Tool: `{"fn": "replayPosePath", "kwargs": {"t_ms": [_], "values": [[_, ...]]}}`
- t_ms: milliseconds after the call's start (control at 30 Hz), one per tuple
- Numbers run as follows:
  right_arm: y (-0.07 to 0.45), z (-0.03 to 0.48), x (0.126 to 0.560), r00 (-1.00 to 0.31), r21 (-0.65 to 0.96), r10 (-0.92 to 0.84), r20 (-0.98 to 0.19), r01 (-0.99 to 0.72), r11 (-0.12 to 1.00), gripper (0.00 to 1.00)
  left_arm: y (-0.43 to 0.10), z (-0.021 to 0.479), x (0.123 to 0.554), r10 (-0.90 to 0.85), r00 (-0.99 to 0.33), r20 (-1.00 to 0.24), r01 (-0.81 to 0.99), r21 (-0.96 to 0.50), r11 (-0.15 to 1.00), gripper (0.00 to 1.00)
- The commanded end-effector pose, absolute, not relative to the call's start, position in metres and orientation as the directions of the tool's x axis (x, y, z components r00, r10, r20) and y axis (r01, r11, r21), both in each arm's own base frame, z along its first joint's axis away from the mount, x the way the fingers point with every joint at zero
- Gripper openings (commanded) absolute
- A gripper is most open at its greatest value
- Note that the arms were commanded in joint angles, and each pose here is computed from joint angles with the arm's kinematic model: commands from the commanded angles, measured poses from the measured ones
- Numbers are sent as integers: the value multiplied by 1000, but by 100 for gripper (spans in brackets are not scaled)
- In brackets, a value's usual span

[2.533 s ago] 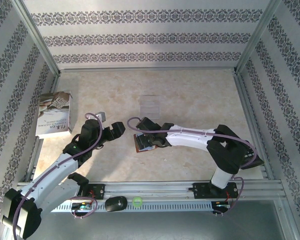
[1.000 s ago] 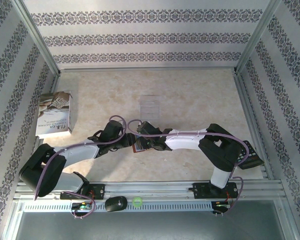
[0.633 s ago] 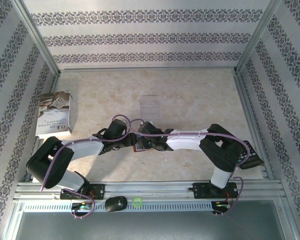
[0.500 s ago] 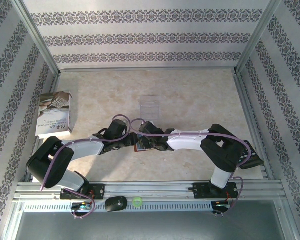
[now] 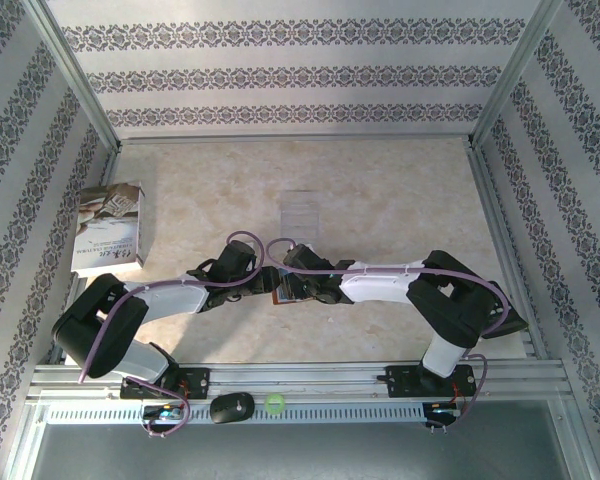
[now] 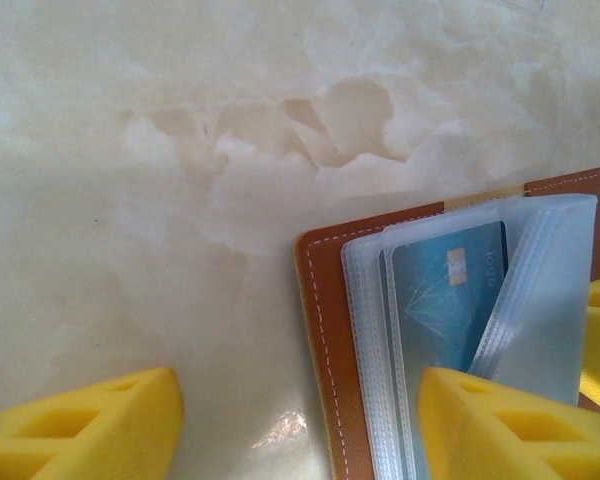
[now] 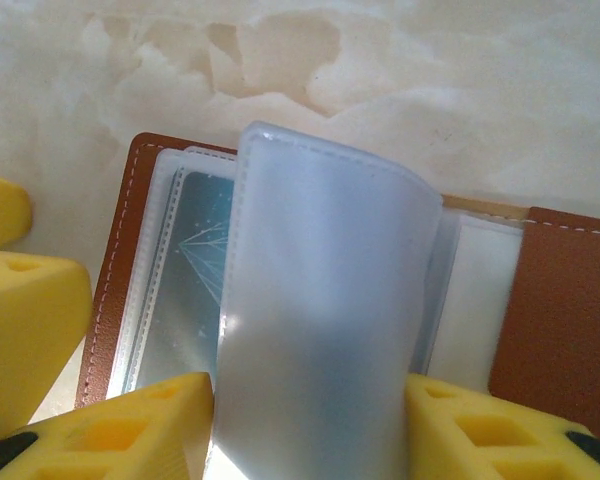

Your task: Take the credit cards out of the card holder

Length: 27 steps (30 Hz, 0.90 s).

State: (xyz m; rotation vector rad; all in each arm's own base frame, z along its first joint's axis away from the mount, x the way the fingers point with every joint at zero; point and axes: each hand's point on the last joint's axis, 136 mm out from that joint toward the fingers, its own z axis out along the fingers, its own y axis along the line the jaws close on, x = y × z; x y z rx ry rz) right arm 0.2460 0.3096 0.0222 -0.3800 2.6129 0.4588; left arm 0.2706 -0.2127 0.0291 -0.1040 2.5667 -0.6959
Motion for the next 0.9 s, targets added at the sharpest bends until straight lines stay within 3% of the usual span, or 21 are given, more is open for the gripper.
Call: {"fn": "replayPosePath", "kwargs": {"t_ms": [0,133,200,433,867], "values": [[332,30,235,-848,341,-207,-488,-403,849,49,-237,25,266,-134,-898,-418,115,-520,846,68],[336,34,234,-841,366,-201,-502,-418,831,41,-239,27,267,-130,-898,-420,124,-525,842,67],[337,37,234,-837,379,-197,-510,-425,822,40,-240,31,267,-140,-892,-429,128,-539,833,61],[337,37,235,-842,397,-180,-509,-416,818,40,-242,61,271,-204,-850,-486,154,-599,786,44],[330,36,239,-850,383,-150,-505,-377,843,48,-235,12,260,-82,-925,-371,111,-469,876,33]]}}
